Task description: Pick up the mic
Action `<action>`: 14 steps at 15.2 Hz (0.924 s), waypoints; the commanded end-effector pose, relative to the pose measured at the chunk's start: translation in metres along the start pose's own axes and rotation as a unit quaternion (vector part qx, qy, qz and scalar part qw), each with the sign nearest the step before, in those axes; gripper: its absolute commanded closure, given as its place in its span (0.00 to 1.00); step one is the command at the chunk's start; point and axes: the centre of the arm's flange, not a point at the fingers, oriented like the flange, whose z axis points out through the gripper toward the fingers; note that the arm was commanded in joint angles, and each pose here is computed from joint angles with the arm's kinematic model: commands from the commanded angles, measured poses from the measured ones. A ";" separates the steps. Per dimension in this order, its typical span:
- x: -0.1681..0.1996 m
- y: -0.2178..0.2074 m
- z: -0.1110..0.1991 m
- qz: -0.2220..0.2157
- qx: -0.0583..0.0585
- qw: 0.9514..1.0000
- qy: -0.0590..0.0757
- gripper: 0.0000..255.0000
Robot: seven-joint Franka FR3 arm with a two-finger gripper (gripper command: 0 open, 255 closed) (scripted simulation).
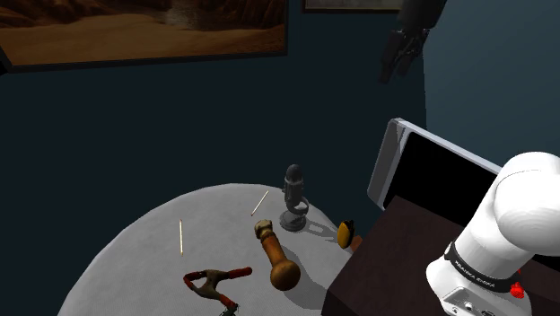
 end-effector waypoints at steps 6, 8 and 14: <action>0.030 0.005 0.059 -0.040 0.018 0.999 0.001 0.00; 0.042 0.005 0.083 -0.056 0.025 0.998 0.002 0.00; 0.077 0.003 0.153 -0.104 0.045 0.994 0.003 0.00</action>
